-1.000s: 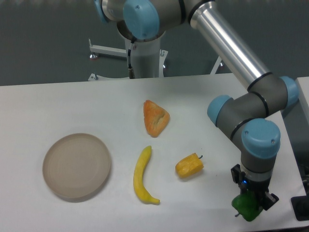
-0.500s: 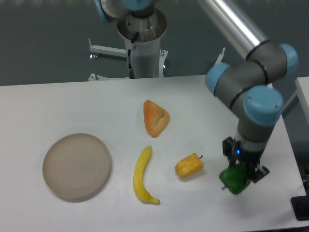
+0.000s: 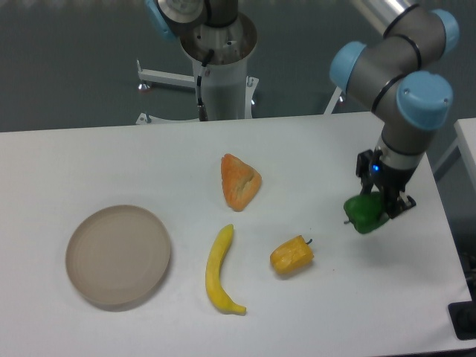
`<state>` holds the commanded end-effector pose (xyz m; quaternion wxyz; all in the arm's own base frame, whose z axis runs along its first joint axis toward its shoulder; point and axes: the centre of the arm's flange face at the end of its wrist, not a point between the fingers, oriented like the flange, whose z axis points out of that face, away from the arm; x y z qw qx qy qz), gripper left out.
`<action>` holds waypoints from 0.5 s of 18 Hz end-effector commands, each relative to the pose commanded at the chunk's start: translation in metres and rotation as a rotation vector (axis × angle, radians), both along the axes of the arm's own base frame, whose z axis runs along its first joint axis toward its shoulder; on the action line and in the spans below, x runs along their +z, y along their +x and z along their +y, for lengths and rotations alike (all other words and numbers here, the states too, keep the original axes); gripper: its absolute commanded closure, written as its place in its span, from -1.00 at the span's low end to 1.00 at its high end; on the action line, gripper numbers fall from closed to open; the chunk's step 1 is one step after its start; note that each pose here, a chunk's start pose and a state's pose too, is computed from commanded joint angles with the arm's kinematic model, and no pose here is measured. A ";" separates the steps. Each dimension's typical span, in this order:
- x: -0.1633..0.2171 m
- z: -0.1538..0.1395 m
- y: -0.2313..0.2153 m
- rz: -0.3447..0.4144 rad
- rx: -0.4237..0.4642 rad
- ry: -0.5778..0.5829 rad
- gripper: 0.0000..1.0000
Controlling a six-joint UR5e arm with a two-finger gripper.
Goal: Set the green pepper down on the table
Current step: 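Lift the green pepper and carry it toward the orange sponge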
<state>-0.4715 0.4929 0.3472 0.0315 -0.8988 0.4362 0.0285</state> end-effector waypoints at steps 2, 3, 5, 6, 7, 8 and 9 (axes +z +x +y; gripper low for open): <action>-0.026 -0.009 0.009 -0.031 -0.015 -0.023 0.32; -0.036 -0.011 0.014 -0.043 -0.014 -0.025 0.32; -0.039 -0.014 0.019 -0.054 -0.006 -0.012 0.32; -0.041 -0.017 0.023 -0.067 0.005 -0.013 0.32; -0.041 -0.020 0.025 -0.073 0.014 -0.016 0.32; -0.039 -0.024 0.025 -0.077 0.045 -0.018 0.32; -0.040 -0.029 0.025 -0.100 0.083 -0.032 0.32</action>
